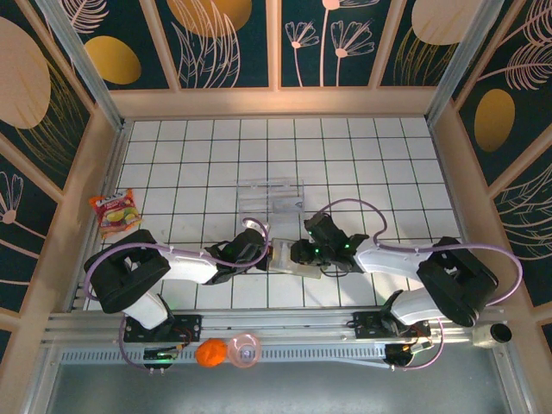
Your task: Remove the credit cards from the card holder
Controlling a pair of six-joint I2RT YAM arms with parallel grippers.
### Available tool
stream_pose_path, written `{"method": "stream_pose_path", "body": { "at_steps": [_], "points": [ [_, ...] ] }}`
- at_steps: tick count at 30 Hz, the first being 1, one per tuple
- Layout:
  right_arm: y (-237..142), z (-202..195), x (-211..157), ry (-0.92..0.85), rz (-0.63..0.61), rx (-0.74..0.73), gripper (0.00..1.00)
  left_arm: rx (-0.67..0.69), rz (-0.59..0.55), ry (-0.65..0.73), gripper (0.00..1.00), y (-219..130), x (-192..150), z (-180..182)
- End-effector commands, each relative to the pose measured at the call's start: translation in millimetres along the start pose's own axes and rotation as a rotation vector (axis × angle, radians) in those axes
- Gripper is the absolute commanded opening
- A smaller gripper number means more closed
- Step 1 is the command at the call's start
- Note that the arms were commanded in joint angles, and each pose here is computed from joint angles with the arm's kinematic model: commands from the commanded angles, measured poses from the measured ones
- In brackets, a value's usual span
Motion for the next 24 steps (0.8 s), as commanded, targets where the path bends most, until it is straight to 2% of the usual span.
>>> {"method": "stream_pose_path", "body": {
  "at_steps": [1, 9, 15, 18, 21, 24],
  "points": [
    [-10, -3, 5, -0.024, -0.028, -0.044, 0.29, 0.034, 0.187, 0.004, 0.0, 0, -48, 17],
    [-31, 14, 16, -0.064, -0.093, 0.017, 0.3, 0.024, 0.103, 0.005, 0.0, -18, -21, 7],
    [-30, 6, 15, -0.045, -0.086, 0.008, 0.3, -0.001, 0.017, -0.008, 0.02, -39, 2, -3],
    [-28, 6, 14, -0.044, -0.076, 0.02, 0.28, -0.052, 0.007, 0.011, 0.03, -38, 9, -21],
    [-26, 4, 15, -0.046, -0.074, 0.01, 0.28, -0.012, 0.011, 0.052, 0.02, -33, 11, -27],
    [-27, 1, 14, -0.044, -0.074, 0.003, 0.28, 0.061, -0.006, 0.048, 0.03, -37, 12, -12]
  ]
}}
Point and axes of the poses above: each hand's point on the last joint's axis, 136 mm out from that joint toward the fingers, its own y axis out along the fingers, its own z axis along the line the jaws close on, x = y × z, the point moved 1 cm from there along -y, back along the fingers, and after that the axes turned 2 degrees about -y, right-handed, at the moved point
